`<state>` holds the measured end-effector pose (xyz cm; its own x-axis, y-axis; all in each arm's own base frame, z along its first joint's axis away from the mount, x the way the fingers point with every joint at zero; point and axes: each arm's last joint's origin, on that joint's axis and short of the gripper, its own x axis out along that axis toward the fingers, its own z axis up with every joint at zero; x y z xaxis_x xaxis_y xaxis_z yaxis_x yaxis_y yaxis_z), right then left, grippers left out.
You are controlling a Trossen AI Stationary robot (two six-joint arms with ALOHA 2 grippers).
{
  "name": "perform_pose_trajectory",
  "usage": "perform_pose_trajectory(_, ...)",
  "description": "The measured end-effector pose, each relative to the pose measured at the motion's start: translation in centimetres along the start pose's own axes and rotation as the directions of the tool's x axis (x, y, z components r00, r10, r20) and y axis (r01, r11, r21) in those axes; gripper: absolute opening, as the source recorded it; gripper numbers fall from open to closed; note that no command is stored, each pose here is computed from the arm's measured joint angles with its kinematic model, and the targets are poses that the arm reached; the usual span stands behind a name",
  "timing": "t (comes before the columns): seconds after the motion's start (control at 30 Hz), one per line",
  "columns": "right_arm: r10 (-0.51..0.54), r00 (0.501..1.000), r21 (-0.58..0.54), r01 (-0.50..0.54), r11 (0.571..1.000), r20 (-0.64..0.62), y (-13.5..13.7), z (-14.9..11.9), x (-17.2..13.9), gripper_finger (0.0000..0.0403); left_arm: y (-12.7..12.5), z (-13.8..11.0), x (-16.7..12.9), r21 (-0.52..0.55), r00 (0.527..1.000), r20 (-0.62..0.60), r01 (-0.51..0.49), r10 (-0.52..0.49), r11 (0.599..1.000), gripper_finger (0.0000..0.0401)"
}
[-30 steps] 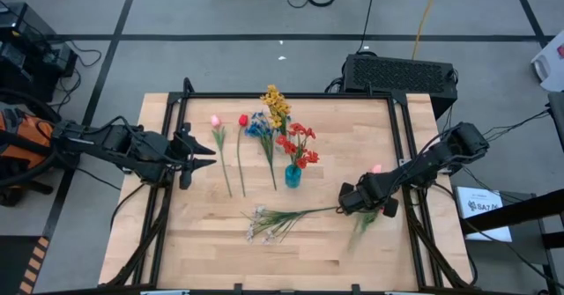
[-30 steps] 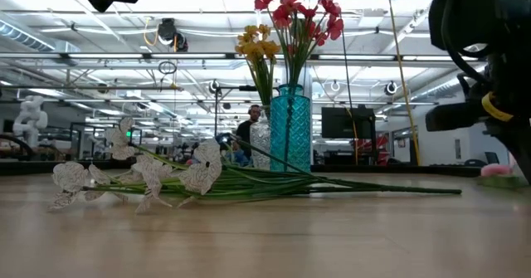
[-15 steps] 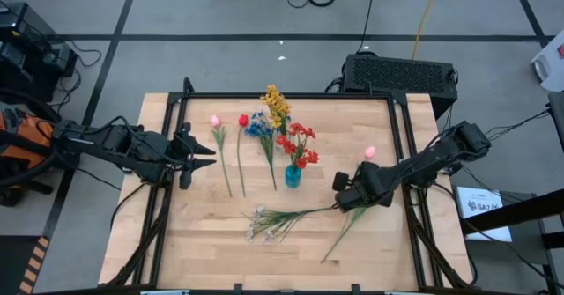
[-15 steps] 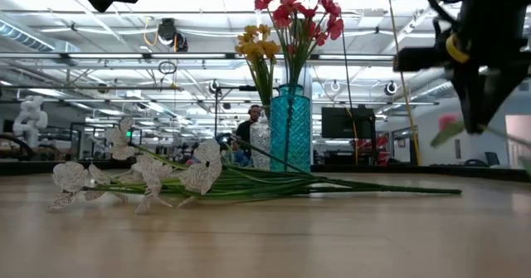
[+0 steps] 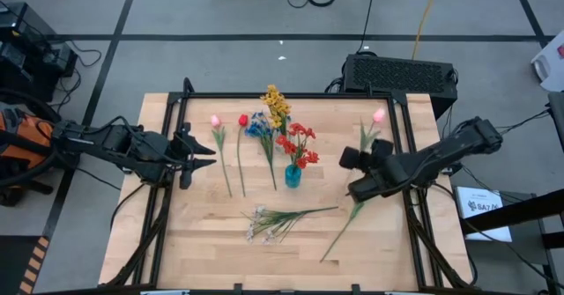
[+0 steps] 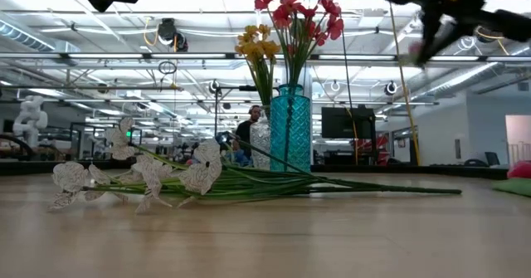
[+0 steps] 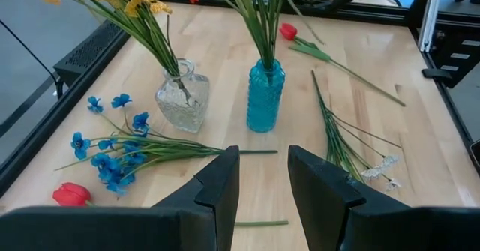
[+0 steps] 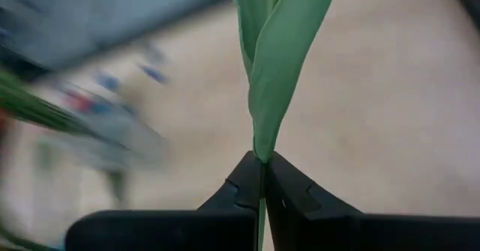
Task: Sort flowers into vase by color
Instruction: Put the right pink tulip into the transparent vase
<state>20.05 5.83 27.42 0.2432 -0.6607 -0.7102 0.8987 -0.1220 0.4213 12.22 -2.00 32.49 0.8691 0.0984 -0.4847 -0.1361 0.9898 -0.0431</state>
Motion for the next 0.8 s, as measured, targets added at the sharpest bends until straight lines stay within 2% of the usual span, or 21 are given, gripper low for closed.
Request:
perform_pose_trajectory(0.07,0.099,0.992,-0.010,-0.099,0.995,0.078,0.4,0.8,-0.2,0.0002,0.1,0.1,0.0,-0.001,0.999,0.012,-0.030,0.030,1.000,0.0122)
perform_pose_trajectory(0.17,0.177,0.971,-0.102,-0.162,0.981,0.161,1.1,2.4,-0.1,0.0002,0.2,0.1,0.0,-0.007,0.996,0.028,-0.088,0.088,0.996,0.0122)
perform_pose_trajectory(0.2,0.186,0.965,-0.138,-0.162,0.977,0.184,1.3,2.9,0.0,0.0002,0.3,0.2,0.0,-0.010,0.995,0.031,-0.099,0.099,0.995,0.0122)
perform_pose_trajectory(0.3,0.172,0.962,-0.145,-0.143,0.979,0.212,1.8,4.8,0.6,0.0001,0.3,0.2,0.0,-0.012,0.992,0.038,-0.119,0.119,0.993,0.0122)
perform_pose_trajectory(0.43,0.111,0.974,-0.265,-0.056,0.963,0.197,2.6,7.8,2.3,0.0001,0.4,0.3,0.0,-0.021,0.986,0.059,-0.155,0.156,0.988,0.0122)
perform_pose_trajectory(0.53,0.170,0.978,-0.388,-0.112,0.915,0.119,3.7,10.2,4.4,0.0000,0.5,0.6,-0.1,-0.036,0.977,0.091,-0.191,0.194,0.981,0.0122)
perform_pose_trajectory(0.6,0.311,0.948,-0.457,-0.249,0.854,0.065,4.7,11.9,6.1,0.0000,0.5,0.7,-0.1,-0.045,0.971,0.106,-0.210,0.214,0.977,0.0122)
perform_pose_trajectory(0.67,0.427,0.903,-0.480,-0.356,0.802,0.044,5.0,13.7,8.0,0.0000,0.6,0.8,-0.1,-0.049,0.965,0.113,-0.231,0.235,0.972,0.0122)
perform_pose_trajectory(0.8,0.461,0.885,-0.485,-0.376,0.790,0.066,3.5,16.9,11.0,0.0000,0.7,0.8,-0.1,-0.049,0.962,0.112,-0.246,0.250,0.968,0.0122)
